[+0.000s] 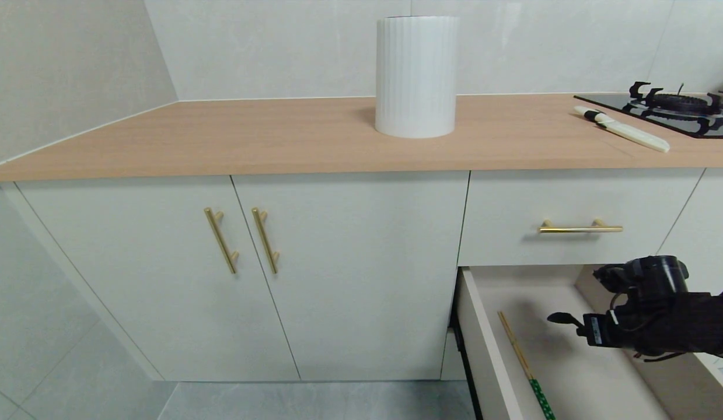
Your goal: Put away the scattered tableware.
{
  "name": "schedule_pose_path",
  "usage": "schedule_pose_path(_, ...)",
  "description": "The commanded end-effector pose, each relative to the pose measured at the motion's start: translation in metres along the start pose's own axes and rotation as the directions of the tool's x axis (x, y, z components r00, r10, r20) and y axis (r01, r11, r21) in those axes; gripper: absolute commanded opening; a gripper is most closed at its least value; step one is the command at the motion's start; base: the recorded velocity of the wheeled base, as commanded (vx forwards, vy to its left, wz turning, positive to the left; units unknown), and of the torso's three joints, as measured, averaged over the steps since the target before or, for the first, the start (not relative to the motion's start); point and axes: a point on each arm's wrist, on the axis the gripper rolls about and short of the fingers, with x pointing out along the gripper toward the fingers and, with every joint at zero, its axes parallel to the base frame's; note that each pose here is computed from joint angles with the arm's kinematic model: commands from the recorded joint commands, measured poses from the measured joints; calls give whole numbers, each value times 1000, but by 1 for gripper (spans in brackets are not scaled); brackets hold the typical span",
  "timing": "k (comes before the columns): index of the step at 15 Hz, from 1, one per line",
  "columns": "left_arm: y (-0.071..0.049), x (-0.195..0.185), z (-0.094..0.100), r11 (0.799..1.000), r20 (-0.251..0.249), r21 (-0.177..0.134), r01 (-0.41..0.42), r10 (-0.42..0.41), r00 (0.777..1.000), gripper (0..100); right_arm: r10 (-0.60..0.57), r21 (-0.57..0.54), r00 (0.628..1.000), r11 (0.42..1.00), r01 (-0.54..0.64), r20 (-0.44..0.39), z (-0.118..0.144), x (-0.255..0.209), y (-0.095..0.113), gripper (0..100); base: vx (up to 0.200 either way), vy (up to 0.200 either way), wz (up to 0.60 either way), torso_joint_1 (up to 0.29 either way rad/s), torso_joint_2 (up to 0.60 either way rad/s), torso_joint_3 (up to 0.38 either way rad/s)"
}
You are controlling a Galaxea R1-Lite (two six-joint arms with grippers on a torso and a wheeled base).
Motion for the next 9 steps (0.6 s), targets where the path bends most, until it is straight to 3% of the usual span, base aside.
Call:
schedule_pose_path(1, 0, 0, 0, 1000, 1, -1, -1, 1, 1000, 100, 2, -15, 998, 1000, -2, -61, -12, 15, 5, 0, 0, 0, 0, 0, 0, 0)
schedule_pose_path(9, 0, 0, 0, 1000, 0, -1, -1, 1, 1000, 100, -70, -39, 997, 997, 69, -36, -22, 47, 9, 0, 0, 0, 0, 0, 0, 0)
